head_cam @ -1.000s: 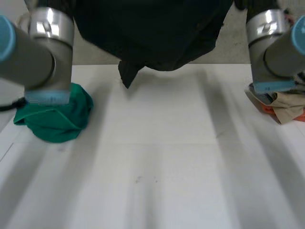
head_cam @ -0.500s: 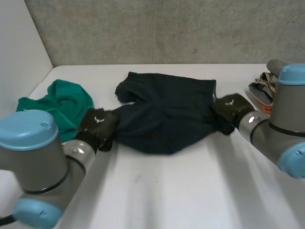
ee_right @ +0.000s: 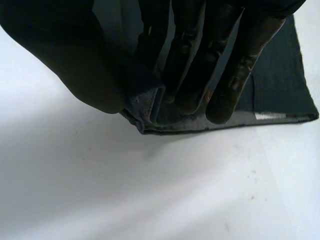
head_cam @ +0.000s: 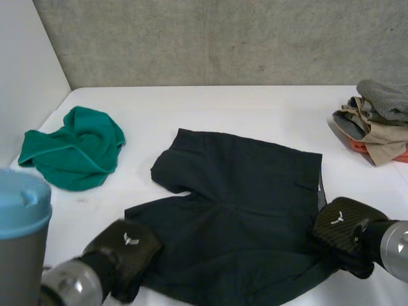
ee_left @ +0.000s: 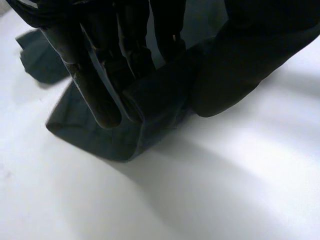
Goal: Fold the laundry.
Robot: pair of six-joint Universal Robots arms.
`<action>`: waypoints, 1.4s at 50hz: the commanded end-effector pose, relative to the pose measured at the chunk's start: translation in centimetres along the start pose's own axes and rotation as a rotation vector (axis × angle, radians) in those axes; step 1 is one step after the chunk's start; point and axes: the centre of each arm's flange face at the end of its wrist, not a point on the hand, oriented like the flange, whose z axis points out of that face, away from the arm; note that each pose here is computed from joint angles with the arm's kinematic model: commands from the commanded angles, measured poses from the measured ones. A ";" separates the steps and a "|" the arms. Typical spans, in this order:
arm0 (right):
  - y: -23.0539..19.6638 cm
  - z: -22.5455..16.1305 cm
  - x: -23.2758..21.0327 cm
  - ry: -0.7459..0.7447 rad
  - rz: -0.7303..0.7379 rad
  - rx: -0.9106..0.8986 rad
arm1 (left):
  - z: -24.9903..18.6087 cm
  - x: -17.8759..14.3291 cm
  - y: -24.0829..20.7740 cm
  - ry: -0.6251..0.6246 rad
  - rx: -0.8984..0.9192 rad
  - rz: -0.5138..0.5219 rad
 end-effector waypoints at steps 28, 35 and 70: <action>-2.5 23.2 14.3 0.778 0.091 0.284 | 29.6 -9.1 -12.1 -0.351 0.784 0.155; -3.8 22.3 15.4 0.861 0.144 0.345 | 27.8 -10.2 -14.5 -0.467 0.879 0.131; 2.4 16.6 7.5 0.355 0.545 0.262 | 12.5 -4.8 -8.4 -0.222 0.711 -0.179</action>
